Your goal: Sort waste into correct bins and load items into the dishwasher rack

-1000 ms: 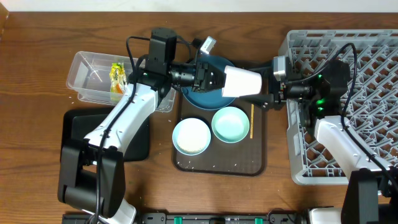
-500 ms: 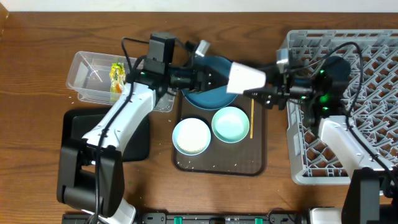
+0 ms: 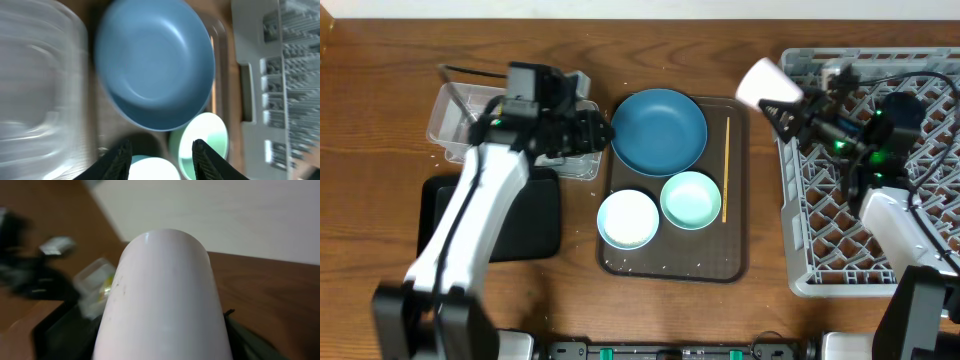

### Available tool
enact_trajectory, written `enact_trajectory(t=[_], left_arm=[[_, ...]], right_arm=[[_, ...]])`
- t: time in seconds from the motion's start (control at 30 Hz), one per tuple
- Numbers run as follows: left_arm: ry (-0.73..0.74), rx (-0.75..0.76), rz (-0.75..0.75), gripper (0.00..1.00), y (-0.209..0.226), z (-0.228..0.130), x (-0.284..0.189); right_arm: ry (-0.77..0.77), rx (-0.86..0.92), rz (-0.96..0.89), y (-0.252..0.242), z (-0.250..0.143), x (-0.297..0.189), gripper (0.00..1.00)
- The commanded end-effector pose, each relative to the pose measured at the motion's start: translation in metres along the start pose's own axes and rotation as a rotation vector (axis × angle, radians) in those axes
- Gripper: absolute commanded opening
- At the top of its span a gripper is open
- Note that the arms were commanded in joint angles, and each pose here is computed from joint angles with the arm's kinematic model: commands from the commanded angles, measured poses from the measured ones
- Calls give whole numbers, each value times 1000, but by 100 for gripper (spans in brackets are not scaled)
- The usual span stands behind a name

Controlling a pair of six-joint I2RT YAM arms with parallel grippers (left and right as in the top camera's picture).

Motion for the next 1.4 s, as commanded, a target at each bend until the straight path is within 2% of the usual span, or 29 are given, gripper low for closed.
enact_trajectory(t=[0.0, 0.1, 0.37, 0.53, 0.83, 1.07, 1.23, 1.37], left_arm=[[-113, 70, 188, 45, 6, 5, -33], [-160, 68, 256, 46, 7, 5, -51], [-176, 72, 256, 47, 5, 4, -57], [-176, 72, 256, 47, 5, 4, -57], [-172, 70, 256, 48, 5, 3, -57], [-159, 65, 259, 48, 5, 1, -57], [-159, 65, 259, 50, 5, 1, -57], [-159, 65, 259, 52, 5, 1, -57]], right_arm=[[-61, 40, -208, -21, 12, -15, 25], [-54, 45, -343, -32, 15, -29, 18], [3, 2, -702, -35, 47, -70, 7], [48, 58, -931, -35, 68, -104, 5], [137, 264, -1377, -42, 67, -196, 6], [139, 391, -1555, -46, 59, -252, 8], [202, 577, -1606, -62, 30, -279, 12], [234, 715, -1626, -83, 7, -293, 11]])
Point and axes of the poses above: each gripper's point midway between its finger pads, its own x axis out along the fingers, its own y axis along the line the jaws close on, z = x × y, the point moved 9 cm from there along -x, back along the fingers, and after that the axes turned 2 degrees about x, right-handed, at the moved point
